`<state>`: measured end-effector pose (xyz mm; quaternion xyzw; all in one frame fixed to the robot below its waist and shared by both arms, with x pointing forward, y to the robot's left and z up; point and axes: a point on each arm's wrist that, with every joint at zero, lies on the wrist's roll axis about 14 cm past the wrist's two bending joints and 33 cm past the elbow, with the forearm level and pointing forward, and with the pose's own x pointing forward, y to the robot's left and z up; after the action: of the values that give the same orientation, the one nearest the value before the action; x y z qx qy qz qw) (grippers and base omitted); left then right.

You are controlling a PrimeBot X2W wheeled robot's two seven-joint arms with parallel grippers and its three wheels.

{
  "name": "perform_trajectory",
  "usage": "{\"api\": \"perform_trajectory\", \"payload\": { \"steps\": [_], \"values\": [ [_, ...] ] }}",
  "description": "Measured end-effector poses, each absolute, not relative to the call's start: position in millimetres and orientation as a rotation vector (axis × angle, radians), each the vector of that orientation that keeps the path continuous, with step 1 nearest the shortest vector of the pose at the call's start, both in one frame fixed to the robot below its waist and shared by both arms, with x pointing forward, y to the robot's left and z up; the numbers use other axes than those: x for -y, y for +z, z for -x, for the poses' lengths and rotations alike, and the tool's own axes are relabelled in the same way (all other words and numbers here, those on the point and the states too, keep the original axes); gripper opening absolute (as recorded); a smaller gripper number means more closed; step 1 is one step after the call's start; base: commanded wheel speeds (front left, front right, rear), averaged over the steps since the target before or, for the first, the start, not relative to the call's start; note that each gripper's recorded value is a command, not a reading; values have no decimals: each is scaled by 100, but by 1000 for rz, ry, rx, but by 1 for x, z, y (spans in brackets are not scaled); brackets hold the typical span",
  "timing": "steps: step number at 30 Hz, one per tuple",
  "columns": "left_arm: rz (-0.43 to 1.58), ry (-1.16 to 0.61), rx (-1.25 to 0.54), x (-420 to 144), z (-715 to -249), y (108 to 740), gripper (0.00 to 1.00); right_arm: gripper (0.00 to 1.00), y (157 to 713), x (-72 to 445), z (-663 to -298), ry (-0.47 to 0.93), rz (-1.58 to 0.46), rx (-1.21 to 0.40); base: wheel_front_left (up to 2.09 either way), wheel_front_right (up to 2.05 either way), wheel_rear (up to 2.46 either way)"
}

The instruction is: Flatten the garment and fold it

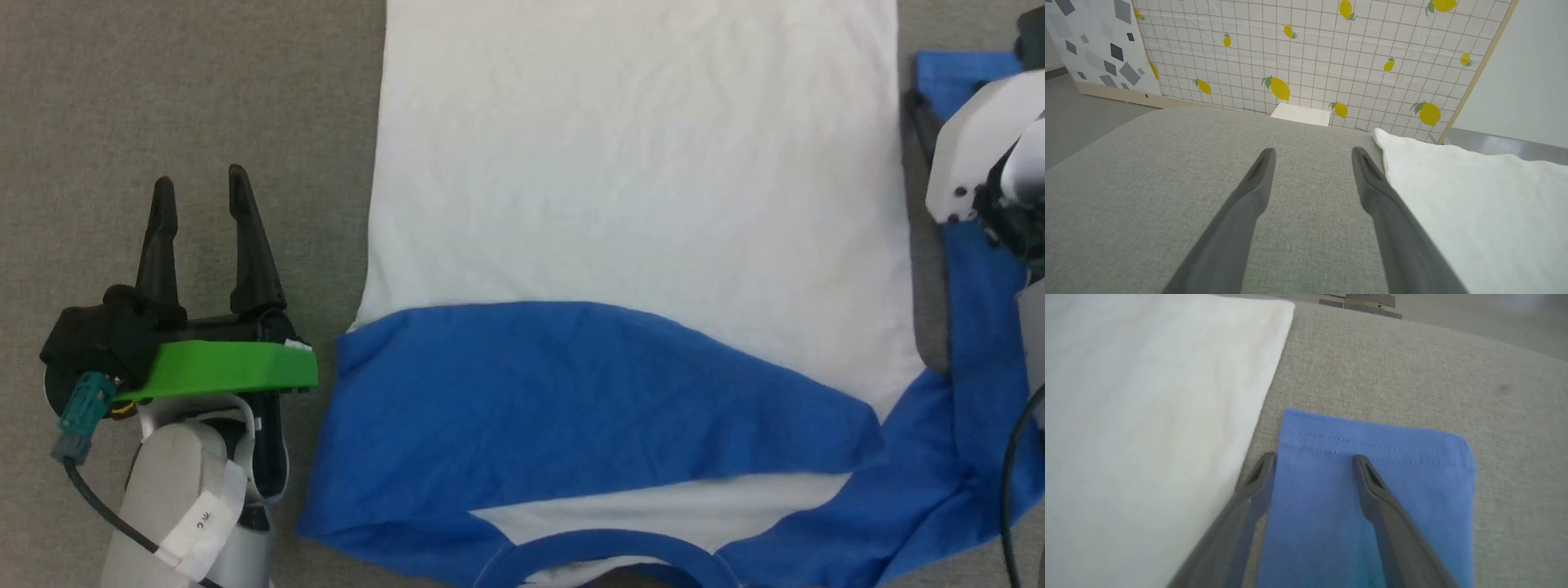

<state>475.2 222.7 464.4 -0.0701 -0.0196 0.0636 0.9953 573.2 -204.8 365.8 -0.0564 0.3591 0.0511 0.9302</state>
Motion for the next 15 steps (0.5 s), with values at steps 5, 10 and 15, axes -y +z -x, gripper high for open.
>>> {"api": "perform_trajectory", "payload": {
  "steps": [5,10,15],
  "values": [
    [133,158,18,-233,-471,455,100,7,358,199,-582,111,113,-804,0,0,0],
    [138,161,17,-234,-468,456,100,0,366,206,-580,86,93,-790,0,0,0],
    [132,158,28,-233,-462,463,100,0,384,216,-564,49,47,-677,0,0,0]
  ]
}}
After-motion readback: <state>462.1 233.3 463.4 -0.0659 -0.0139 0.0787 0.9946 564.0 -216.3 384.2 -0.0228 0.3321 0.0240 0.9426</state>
